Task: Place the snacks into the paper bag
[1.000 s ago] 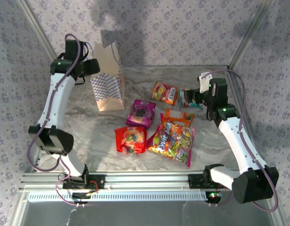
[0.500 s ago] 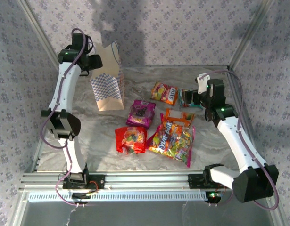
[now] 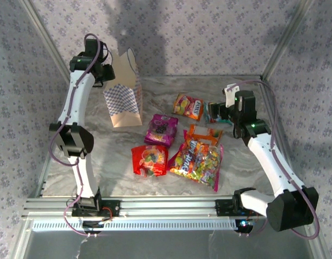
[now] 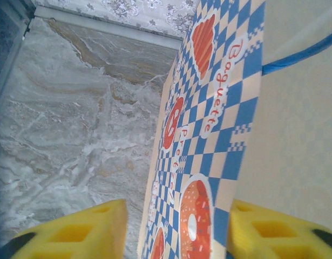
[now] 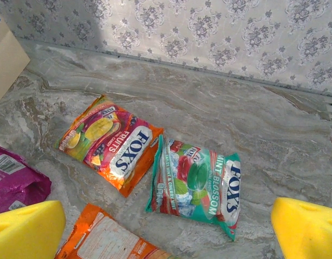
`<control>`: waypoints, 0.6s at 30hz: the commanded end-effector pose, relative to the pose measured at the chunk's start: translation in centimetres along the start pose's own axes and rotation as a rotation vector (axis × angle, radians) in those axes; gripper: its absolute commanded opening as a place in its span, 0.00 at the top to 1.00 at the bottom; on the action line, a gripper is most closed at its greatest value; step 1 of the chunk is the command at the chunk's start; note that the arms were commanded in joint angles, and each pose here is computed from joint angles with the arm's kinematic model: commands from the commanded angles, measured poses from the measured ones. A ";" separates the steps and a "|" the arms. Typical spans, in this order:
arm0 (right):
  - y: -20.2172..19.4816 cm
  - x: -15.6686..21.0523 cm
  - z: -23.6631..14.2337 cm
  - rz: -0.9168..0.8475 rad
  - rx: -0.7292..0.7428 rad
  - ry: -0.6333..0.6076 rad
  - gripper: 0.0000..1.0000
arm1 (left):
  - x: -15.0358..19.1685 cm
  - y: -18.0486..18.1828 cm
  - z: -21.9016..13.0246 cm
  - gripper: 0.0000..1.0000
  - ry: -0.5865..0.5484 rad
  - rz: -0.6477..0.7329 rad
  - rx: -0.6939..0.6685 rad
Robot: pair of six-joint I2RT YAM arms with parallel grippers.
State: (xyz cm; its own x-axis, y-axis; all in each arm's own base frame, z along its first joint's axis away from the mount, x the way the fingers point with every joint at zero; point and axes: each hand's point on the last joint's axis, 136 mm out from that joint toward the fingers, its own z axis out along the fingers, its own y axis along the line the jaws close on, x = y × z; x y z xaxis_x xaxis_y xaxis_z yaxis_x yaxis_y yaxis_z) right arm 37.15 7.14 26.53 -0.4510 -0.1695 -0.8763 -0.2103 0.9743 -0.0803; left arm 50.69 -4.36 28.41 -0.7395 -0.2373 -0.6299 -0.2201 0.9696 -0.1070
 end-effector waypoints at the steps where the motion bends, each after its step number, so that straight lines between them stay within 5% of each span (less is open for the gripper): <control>1: 0.1 0.4 0.3 0.013 0.003 0.010 0.00 | -0.3 0.0 -2.0 0.63 -0.020 0.006 0.000; 14: 0.5 0.3 -0.2 0.012 -0.005 0.015 0.00 | 0.6 0.2 -2.3 1.00 0.002 0.025 0.001; 18: 0.6 0.2 -0.4 0.011 -0.010 0.014 0.00 | 0.5 0.2 -3.3 1.00 -0.003 0.028 0.019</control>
State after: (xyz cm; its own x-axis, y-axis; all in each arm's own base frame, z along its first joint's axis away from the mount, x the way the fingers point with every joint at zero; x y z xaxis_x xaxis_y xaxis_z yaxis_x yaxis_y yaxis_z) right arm 37.06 7.59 26.26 -0.4576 -0.1711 -0.8725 -0.2202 0.9726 -0.0752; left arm 49.84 -4.43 28.50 -0.7523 -0.2235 -0.6197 -0.2108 0.9729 -0.0950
